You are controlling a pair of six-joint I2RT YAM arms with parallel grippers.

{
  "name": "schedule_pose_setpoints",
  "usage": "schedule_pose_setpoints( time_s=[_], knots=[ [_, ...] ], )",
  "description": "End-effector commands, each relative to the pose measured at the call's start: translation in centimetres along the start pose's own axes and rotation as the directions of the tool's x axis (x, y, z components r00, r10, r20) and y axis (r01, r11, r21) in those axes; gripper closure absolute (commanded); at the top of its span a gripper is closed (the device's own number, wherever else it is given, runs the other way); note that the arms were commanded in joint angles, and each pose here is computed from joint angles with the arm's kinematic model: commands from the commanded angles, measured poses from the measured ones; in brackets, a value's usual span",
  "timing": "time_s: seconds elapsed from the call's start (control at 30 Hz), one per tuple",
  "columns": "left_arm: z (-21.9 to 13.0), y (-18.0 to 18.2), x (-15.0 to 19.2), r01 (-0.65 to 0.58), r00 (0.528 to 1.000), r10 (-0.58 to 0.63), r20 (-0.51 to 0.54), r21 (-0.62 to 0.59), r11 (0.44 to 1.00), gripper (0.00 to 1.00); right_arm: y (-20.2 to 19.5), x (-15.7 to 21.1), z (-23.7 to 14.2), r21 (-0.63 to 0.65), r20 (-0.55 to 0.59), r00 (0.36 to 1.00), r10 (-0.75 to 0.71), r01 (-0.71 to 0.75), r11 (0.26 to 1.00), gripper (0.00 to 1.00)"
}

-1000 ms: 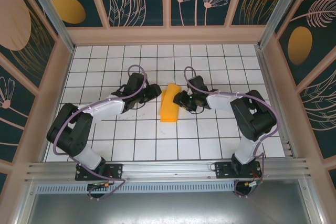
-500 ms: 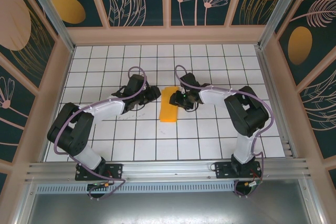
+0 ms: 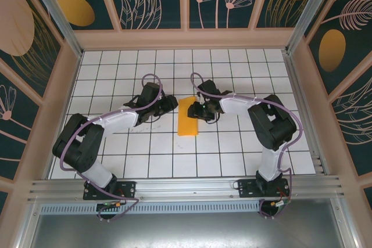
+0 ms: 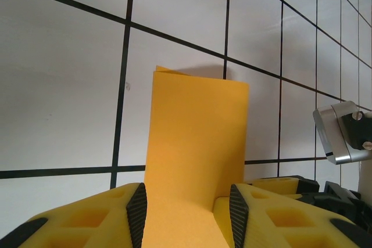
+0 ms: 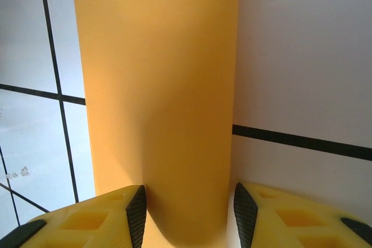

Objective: Fold a paper plane with a square sheet of paper (pick it up from the middle)
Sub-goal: Hold the square sheet of paper at the center of the table.

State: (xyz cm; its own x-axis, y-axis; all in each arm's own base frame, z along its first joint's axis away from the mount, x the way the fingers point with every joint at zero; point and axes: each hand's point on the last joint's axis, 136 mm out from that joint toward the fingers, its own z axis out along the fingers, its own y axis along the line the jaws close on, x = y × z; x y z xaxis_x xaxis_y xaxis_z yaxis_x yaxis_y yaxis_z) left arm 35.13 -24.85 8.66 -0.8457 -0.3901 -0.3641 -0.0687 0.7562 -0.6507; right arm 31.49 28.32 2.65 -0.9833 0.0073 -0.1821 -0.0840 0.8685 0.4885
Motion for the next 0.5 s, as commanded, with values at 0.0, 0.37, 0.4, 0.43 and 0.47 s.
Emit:
schedule_pose_setpoints(
  time_s=[0.0,0.37,0.4,0.43,0.47],
  knots=[
    [0.3,0.2,0.4,-0.003,1.000,0.003,-0.013,0.004,1.000,0.56,-1.1,0.5,0.4,0.044,-0.051,0.999,-0.010,0.012,0.999,0.52],
    [0.7,0.2,0.6,0.000,1.000,0.001,-0.024,0.009,1.000,0.56,-1.7,0.8,1.1,0.061,-0.058,0.997,0.048,-0.044,0.997,0.52],
    [0.6,0.1,0.6,-0.001,1.000,0.001,-0.024,0.010,1.000,0.56,-2.0,0.8,1.1,0.075,-0.061,0.997,0.057,-0.052,0.996,0.52],
    [0.7,0.1,0.6,0.000,1.000,0.000,-0.025,0.011,1.000,0.56,-2.1,0.9,1.2,0.081,-0.062,0.996,0.059,-0.054,0.995,0.52],
    [0.7,0.2,0.6,0.001,1.000,-0.001,-0.025,0.011,1.000,0.56,-2.2,0.9,1.3,0.082,-0.064,0.996,0.063,-0.058,0.995,0.52]
  ],
)
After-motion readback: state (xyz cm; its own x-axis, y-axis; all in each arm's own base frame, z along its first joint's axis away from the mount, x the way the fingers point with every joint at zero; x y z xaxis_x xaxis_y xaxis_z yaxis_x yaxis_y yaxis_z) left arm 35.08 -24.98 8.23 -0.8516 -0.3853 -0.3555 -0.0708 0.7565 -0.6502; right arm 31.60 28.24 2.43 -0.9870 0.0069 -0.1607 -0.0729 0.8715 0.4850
